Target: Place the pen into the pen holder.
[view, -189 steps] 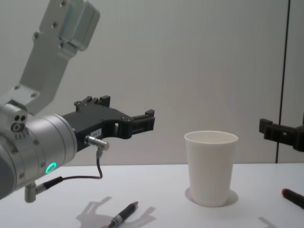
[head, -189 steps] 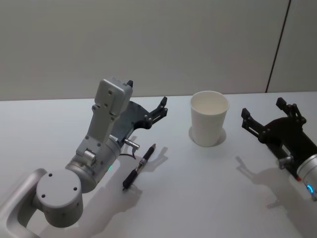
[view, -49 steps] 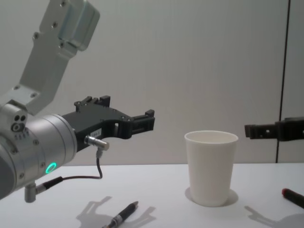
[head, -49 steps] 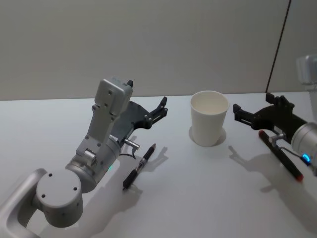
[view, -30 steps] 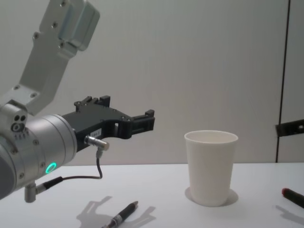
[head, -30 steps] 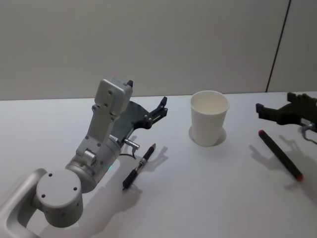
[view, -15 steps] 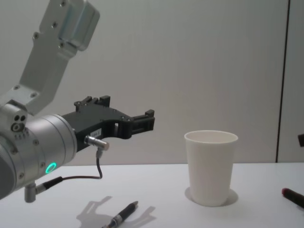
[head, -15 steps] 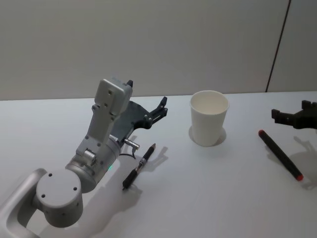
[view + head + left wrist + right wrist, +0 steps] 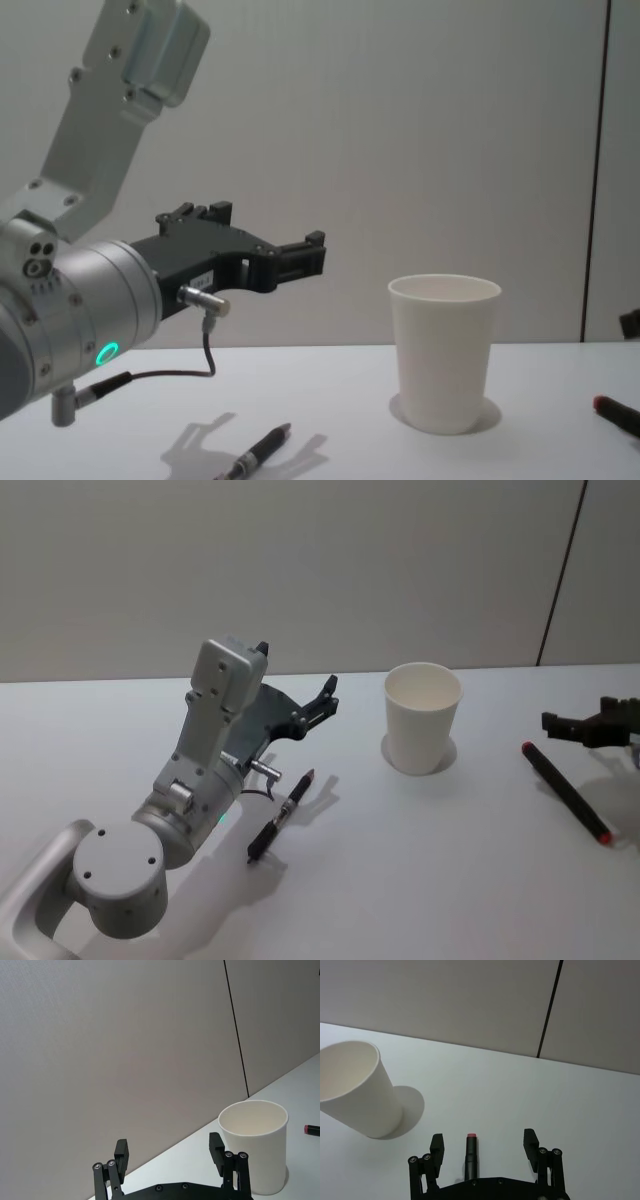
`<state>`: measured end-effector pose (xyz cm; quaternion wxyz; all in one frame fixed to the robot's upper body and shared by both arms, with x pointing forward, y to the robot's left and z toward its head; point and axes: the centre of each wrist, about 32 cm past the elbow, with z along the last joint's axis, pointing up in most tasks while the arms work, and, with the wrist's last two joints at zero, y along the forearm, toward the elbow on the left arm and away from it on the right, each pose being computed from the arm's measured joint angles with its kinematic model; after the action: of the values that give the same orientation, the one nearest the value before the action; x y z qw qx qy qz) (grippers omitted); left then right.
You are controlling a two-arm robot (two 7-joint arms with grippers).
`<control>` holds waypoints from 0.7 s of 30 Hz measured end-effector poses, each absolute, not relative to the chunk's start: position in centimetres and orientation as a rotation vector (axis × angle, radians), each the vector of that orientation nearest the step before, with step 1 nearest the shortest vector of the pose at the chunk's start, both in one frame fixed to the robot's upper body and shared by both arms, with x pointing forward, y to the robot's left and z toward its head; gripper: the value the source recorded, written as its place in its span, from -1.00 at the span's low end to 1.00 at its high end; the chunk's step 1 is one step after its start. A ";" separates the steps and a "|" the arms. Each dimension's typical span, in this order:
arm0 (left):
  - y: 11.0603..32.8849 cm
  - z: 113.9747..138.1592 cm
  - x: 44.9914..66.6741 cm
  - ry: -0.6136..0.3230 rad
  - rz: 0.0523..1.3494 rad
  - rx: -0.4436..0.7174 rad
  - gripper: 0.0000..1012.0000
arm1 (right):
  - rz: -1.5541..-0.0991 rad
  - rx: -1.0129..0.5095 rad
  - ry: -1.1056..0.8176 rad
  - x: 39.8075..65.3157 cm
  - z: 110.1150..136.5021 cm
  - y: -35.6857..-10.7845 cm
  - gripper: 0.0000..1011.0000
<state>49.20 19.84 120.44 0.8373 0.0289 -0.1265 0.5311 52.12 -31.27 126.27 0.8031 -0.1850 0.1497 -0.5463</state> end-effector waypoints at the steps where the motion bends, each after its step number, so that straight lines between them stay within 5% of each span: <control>1: 19.8 120.4 49.2 -0.268 1.124 0.061 0.98 | -1.170 -0.396 0.321 52.1 126.3 -31.3 0.98; 21: 19.8 120.4 49.2 -0.268 1.124 0.061 0.98 | -1.149 -0.470 0.393 53.4 124.6 -29.9 0.98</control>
<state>49.20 19.84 120.44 0.8373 0.0289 -0.1265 0.5311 53.40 -29.93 124.55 0.7953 -0.2188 0.1829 -0.5349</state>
